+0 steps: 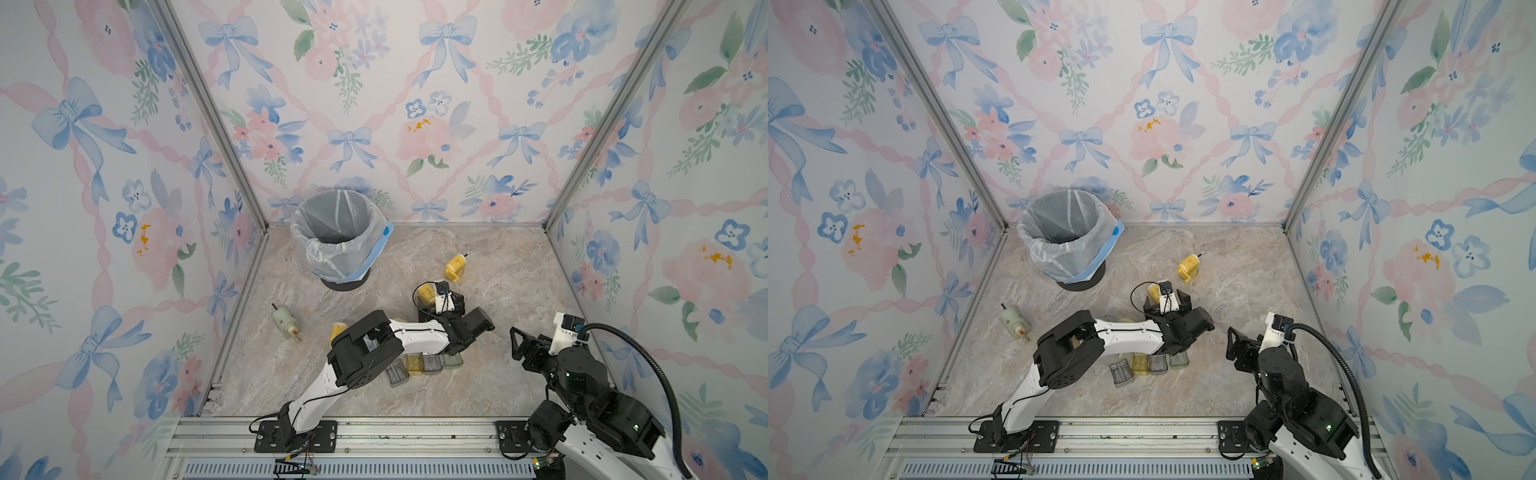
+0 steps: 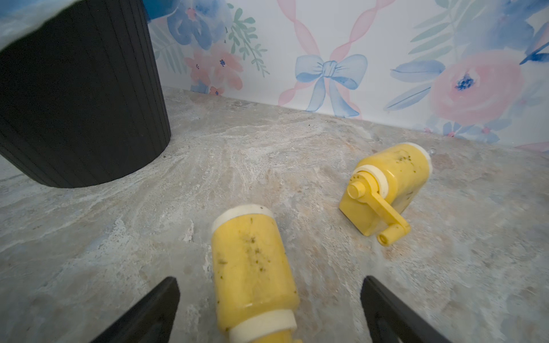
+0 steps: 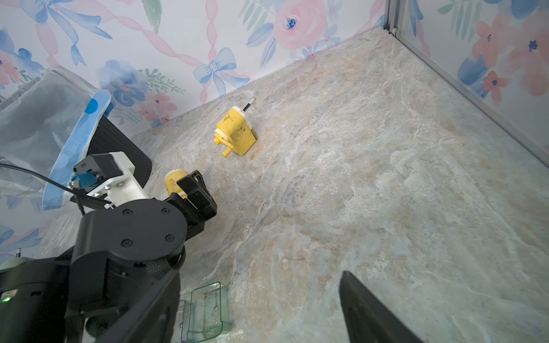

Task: Take out the pencil sharpener tray and clean the shavings
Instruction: Pick up the pencil sharpener from the center of the board.

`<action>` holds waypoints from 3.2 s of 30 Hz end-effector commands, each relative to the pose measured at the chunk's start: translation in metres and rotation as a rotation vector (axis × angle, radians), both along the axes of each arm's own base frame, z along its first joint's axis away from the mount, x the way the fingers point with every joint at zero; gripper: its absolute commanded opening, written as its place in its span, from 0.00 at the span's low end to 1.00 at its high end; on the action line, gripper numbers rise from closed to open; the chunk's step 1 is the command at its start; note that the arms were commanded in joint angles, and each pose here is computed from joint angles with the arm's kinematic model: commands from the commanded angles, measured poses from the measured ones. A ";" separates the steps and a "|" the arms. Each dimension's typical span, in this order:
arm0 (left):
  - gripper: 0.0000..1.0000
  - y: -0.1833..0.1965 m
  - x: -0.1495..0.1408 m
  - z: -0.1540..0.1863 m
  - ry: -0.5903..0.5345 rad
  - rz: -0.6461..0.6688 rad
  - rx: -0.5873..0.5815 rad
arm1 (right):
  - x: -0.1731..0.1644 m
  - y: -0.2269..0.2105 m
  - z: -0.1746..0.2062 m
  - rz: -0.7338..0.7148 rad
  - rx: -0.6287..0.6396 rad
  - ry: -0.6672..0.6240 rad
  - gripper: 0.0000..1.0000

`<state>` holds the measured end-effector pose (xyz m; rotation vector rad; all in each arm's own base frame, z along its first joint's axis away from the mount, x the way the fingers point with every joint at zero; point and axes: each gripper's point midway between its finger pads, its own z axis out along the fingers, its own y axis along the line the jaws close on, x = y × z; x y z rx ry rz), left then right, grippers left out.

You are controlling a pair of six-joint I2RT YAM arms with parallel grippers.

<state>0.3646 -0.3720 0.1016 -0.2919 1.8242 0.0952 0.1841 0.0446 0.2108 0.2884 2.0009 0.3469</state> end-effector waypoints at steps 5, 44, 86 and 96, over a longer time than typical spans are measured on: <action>0.98 0.006 0.015 -0.022 0.030 0.028 0.010 | 0.002 -0.002 0.006 -0.010 -0.024 0.008 0.84; 0.51 0.028 0.047 -0.043 0.054 0.089 0.099 | 0.012 0.009 0.010 0.007 -0.038 0.022 0.84; 0.00 0.016 0.009 0.059 0.170 -0.299 0.116 | 0.026 0.036 0.001 0.094 -0.001 0.073 0.85; 0.00 0.027 -0.013 0.115 0.144 -0.588 0.017 | 0.033 0.044 0.004 0.143 0.001 0.070 0.86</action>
